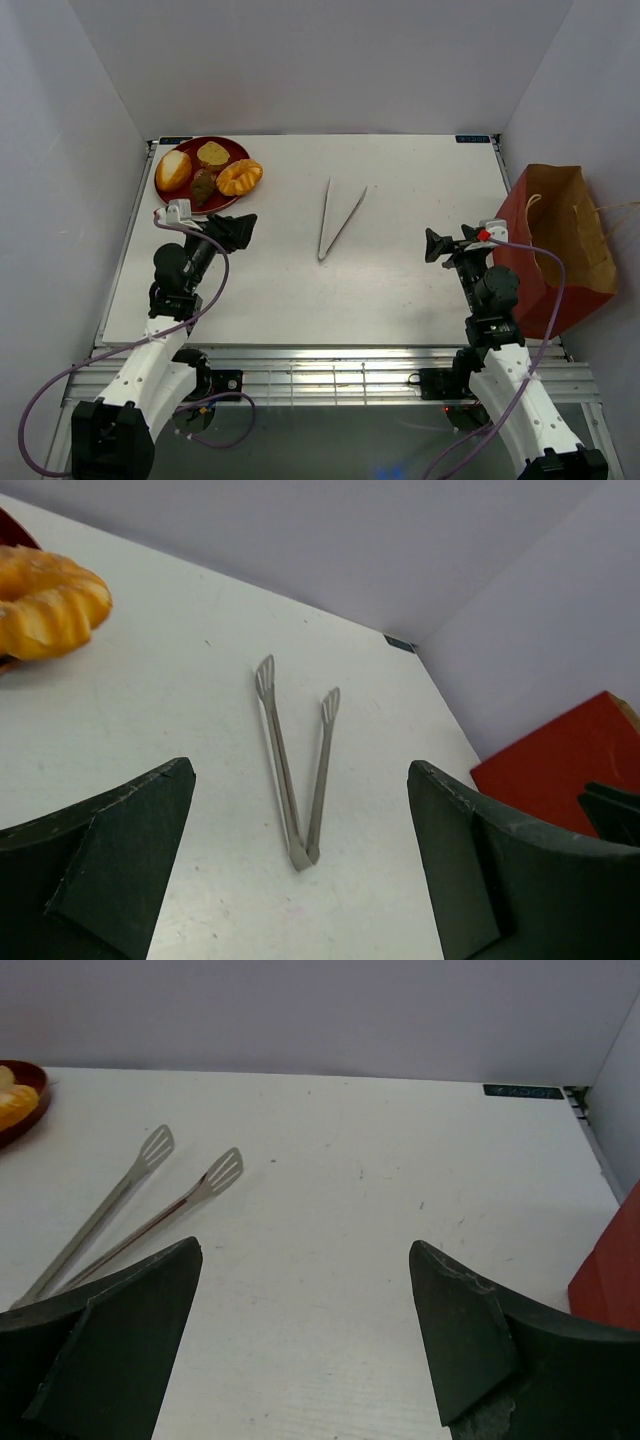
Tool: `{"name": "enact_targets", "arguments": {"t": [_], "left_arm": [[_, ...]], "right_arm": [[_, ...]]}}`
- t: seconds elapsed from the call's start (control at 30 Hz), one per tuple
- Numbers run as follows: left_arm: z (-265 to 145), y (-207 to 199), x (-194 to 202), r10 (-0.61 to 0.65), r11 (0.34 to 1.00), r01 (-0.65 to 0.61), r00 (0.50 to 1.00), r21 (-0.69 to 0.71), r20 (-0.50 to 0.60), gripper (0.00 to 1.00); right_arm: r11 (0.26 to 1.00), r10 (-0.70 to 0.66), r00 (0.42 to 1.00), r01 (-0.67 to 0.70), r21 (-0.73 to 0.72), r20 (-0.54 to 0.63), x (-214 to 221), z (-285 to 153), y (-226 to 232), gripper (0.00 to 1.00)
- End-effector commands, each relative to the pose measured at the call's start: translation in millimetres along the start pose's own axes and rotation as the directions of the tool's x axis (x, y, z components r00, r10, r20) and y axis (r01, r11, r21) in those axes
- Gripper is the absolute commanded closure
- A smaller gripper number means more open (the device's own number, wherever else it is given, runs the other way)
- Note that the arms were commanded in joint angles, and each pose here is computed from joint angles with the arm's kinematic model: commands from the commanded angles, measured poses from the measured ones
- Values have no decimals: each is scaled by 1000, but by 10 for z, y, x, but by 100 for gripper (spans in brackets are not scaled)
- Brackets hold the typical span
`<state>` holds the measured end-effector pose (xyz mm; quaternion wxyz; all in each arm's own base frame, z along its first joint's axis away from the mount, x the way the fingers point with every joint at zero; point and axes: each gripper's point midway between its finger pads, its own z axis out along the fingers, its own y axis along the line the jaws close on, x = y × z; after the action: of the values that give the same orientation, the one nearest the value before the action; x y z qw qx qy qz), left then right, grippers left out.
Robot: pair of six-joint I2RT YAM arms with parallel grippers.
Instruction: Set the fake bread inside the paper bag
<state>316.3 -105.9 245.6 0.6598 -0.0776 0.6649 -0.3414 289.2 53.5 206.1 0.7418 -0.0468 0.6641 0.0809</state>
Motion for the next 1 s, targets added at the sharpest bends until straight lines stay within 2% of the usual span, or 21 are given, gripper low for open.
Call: {"name": "enact_targets", "arguments": {"t": [0.0,0.07,0.1,0.13,0.2,0.27,0.37,0.4,0.43,0.47,0.5,0.53,0.57,0.6,0.63,0.67,0.8,0.87,0.9,0.93,0.97], "left_arm": [[-122,-271,111,-70,992,80,993,102,-96,2],[-181,-337,137,-123,984,136,985,113,-119,2],[-198,-369,152,-126,982,143,983,123,-137,2],[-212,-409,175,-113,980,136,981,144,-159,2],[-218,-437,263,-136,973,170,969,155,-209,2],[-215,-460,300,-170,965,210,957,156,-235,2],[-158,-600,270,-86,956,155,960,249,-267,2],[-116,-601,333,-78,952,162,949,259,-307,2],[-77,-586,347,-76,955,162,943,250,-323,2],[-31,-558,369,-49,961,134,943,242,-329,2],[94,-632,282,-25,969,97,954,228,-299,2],[168,-550,420,-12,983,73,940,167,-340,2],[246,-560,474,80,986,-26,938,162,-337,2],[388,-747,428,137,985,-99,945,138,-296,2],[460,-661,616,164,986,-145,924,83,-345,2],[523,-679,660,191,982,-180,918,65,-349,2],[686,-699,828,180,983,-179,908,39,-377,2],[728,-694,923,171,985,-168,903,43,-393,2],[726,-706,966,163,986,-158,901,46,-403,2],[726,-713,1001,162,987,-154,900,53,-405,2],[719,-713,1019,159,987,-150,901,56,-404,2]], "right_arm": [[982,155,982,-165,-94,-107,-276,-36,281,10],[963,145,974,-179,-202,-173,-336,-75,489,10],[954,119,960,-181,-237,-255,-219,-107,559,10],[926,87,966,-169,-339,-245,-416,-129,718,10],[916,125,946,-226,-331,-300,-438,-131,758,10],[929,247,924,-311,-200,-292,-565,-89,629,10],[901,274,937,-329,-281,-218,-935,-171,750,10],[901,277,932,-337,-274,-235,-978,-152,753,10],[910,268,913,-345,-230,-309,-885,-179,719,10],[919,263,921,-330,-218,-287,-1187,-156,691,10],[929,257,901,-330,-167,-350,-1119,-70,639,10],[946,243,896,-303,-114,-370,-1141,-48,546,10],[954,232,871,-291,-75,-433,-1077,-94,505,9],[960,219,880,-273,-70,-422,-1273,-25,481,9],[968,212,883,-250,-36,-418,-1337,-7,408,9],[973,202,877,-230,-13,-437,-1355,-33,364,9],[980,193,911,-161,118,-365,-1855,3,95,9],[956,189,915,-89,279,-355,-1940,-16,-208,9],[940,187,894,-43,337,-406,-1850,-15,-317,9],[911,178,910,-7,413,-376,-1991,-47,-471,9],[898,173,902,21,440,-395,-1956,-20,-532,8]]}}
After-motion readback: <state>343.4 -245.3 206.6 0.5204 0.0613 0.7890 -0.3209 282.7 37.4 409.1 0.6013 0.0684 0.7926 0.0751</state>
